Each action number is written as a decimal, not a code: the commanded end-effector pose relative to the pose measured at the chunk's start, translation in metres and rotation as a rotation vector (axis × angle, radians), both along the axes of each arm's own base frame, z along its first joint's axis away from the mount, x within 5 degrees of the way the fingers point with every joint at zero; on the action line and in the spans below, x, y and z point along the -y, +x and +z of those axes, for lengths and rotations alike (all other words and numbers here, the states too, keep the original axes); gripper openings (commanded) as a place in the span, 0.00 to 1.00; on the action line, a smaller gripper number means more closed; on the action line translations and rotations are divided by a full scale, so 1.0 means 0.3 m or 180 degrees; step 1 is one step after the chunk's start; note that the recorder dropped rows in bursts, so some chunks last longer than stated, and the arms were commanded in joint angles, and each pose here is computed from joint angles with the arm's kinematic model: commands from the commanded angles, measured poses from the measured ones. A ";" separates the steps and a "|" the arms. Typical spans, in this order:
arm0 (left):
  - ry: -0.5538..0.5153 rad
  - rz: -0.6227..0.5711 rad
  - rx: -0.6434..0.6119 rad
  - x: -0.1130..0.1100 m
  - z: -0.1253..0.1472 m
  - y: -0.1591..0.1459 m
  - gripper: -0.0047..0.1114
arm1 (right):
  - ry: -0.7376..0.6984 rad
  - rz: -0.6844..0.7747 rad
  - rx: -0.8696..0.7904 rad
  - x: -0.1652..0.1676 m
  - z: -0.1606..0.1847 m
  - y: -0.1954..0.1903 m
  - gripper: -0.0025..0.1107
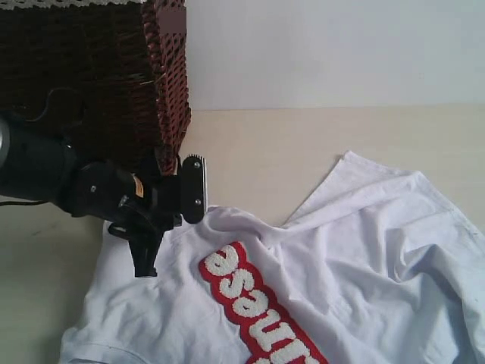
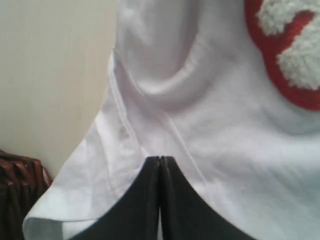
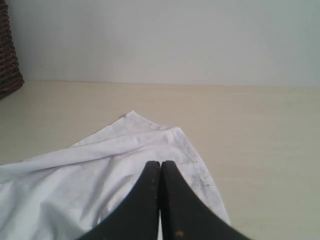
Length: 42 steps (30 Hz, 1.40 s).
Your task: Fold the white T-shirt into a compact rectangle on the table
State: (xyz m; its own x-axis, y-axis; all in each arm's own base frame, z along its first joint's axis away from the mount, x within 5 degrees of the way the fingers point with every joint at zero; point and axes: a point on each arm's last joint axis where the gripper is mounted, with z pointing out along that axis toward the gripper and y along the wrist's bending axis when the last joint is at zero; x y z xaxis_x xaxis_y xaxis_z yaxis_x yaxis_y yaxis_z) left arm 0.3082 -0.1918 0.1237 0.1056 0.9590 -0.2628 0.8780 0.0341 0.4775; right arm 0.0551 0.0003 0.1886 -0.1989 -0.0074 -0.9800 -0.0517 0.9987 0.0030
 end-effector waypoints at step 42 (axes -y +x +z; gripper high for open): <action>-0.1021 0.2984 -0.0712 -0.400 -0.024 -0.042 0.04 | -0.0008 0.0002 0.0053 0.000 0.000 0.000 0.02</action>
